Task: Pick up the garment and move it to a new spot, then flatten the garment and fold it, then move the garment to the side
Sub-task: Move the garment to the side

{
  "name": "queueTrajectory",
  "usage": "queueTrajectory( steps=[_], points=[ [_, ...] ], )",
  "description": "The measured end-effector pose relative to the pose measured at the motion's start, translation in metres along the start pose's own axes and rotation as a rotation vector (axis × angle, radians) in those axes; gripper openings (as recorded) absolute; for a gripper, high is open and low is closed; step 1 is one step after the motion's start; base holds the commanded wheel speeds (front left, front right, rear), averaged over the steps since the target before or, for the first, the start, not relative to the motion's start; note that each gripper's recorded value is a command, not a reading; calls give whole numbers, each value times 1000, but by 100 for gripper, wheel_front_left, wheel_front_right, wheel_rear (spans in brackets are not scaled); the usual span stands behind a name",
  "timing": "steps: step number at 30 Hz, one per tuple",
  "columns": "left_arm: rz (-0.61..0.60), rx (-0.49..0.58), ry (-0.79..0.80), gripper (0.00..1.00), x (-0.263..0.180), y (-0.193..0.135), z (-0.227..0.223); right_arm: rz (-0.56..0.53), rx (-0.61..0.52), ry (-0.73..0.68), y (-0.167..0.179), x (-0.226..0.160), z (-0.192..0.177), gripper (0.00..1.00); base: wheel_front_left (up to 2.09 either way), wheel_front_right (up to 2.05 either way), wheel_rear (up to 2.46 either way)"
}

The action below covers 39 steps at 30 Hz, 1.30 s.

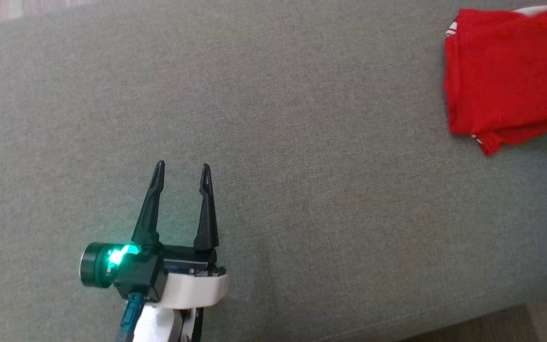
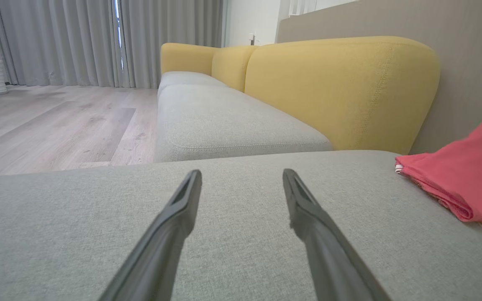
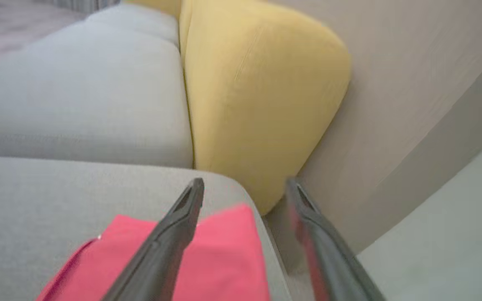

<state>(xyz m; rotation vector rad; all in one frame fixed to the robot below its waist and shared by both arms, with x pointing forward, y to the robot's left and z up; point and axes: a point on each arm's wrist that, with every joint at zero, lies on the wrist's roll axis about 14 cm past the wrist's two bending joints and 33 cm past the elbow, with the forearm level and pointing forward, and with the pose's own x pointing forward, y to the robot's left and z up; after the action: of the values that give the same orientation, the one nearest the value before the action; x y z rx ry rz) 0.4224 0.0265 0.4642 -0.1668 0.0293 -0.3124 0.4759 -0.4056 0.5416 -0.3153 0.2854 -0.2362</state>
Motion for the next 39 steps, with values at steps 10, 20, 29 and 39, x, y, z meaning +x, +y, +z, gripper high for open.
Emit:
queueTrajectory(
  steps=[10,20,29,39],
  points=[
    [72,35,-30,100,-41,15,22,294,142,-102,153,-51,-34,100,0,0,0],
    [242,11,-18,100,-112,49,24,512,382,-136,260,-130,-52,100,0,0,0],
    [320,27,-138,100,-146,62,57,509,466,-308,261,-173,-6,100,0,0,0],
    [277,26,-127,100,-172,47,48,434,419,-224,237,-215,-58,100,0,0,0]
  ],
)
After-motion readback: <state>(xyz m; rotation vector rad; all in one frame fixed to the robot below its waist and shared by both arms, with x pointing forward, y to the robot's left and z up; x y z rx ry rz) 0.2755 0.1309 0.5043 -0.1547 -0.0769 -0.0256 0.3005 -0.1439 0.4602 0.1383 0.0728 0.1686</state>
